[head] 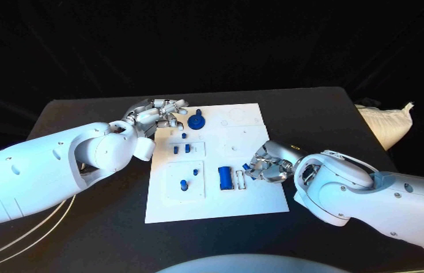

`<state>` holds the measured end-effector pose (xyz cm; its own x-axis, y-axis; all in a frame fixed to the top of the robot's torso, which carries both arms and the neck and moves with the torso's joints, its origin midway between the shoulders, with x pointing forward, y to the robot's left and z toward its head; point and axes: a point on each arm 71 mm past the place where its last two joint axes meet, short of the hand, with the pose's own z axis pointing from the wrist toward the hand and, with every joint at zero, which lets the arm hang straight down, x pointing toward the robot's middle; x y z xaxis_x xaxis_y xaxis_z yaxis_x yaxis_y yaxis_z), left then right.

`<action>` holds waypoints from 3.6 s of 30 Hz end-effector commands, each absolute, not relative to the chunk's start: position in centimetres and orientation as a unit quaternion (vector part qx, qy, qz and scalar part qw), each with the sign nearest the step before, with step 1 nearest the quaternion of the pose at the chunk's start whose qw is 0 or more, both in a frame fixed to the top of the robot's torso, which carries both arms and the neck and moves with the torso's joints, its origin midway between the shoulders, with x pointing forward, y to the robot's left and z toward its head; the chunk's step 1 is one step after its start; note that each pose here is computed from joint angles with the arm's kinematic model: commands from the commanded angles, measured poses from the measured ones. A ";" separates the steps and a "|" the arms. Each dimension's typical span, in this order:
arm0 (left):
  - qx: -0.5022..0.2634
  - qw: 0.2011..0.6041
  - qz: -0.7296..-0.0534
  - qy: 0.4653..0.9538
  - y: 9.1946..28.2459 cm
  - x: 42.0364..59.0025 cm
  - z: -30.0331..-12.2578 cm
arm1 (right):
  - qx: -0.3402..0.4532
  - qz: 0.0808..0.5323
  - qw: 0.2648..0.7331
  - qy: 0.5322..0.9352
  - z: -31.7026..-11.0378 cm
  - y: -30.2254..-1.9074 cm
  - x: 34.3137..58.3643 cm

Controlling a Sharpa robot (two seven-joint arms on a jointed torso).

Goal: Assemble the parts on the task board

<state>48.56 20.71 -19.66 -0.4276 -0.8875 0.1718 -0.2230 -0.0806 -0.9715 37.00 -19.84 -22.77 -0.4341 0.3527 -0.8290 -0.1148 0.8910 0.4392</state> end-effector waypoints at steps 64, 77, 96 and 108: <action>-0.444 0.280 -0.586 0.617 20.5 48.5 -19.6 | -0.008 0.170 0.526 0.833 -24.4 -18.7 37.7; -0.444 0.279 -0.586 0.618 20.5 48.5 -19.6 | -0.015 0.167 0.530 0.831 -24.4 -18.8 37.6; -0.444 0.279 -0.584 0.619 20.6 48.5 -19.6 | -0.118 0.116 0.577 0.800 -23.9 -19.2 37.8; -0.444 0.278 -0.584 0.620 20.6 48.5 -19.6 | -0.158 0.088 0.566 0.804 -24.1 -19.4 37.6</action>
<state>48.54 20.81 -19.72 -0.4321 -0.8857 0.1698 -0.2293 -0.0741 -0.9705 37.82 -19.19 -23.47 -0.2926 -0.0461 -0.9551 -0.3305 0.9422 0.0558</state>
